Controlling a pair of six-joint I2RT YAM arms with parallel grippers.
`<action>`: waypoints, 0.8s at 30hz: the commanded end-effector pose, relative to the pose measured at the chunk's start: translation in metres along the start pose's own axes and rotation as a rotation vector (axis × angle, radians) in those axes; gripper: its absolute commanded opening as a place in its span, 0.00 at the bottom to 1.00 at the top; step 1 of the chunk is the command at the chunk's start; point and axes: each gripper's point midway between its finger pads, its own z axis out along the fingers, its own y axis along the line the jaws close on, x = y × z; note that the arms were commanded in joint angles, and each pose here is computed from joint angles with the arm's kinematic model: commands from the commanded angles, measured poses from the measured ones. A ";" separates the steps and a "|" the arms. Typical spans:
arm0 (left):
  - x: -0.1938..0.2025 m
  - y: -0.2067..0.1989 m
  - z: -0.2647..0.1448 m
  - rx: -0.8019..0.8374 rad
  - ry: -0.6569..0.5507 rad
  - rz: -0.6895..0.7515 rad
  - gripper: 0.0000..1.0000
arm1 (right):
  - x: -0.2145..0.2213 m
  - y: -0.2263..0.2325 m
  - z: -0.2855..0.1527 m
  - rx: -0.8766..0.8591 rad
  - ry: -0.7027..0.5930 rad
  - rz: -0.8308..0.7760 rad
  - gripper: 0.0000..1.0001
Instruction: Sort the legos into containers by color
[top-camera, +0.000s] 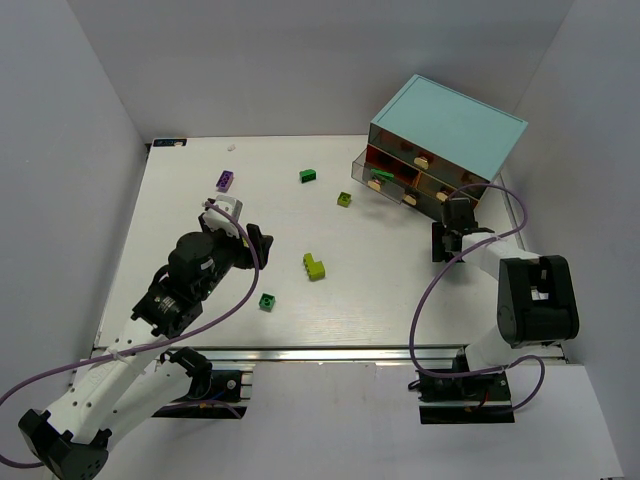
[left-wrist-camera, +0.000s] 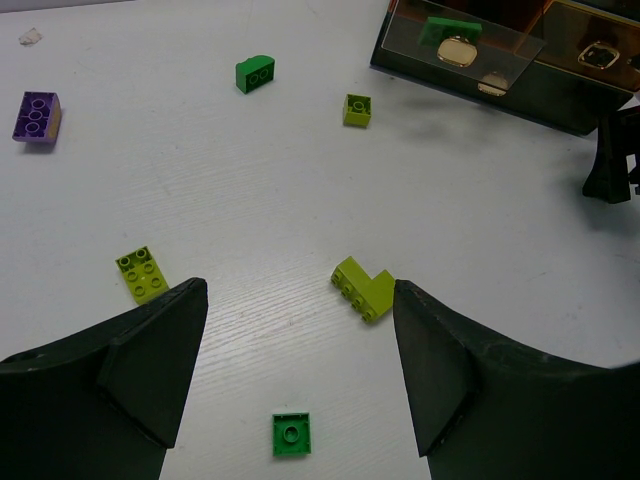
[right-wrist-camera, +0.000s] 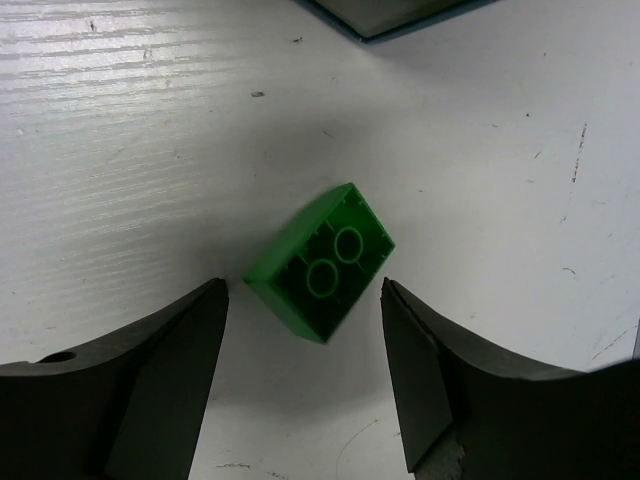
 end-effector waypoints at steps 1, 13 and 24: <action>-0.001 0.001 -0.001 0.001 -0.011 -0.007 0.84 | -0.001 -0.001 0.000 -0.004 -0.025 0.048 0.68; 0.003 0.004 0.002 -0.016 0.000 -0.005 0.84 | 0.000 0.018 0.005 -0.131 -0.025 -0.068 0.44; 0.013 0.006 0.007 -0.027 0.022 0.011 0.85 | 0.009 0.019 -0.003 -0.187 -0.109 -0.350 0.16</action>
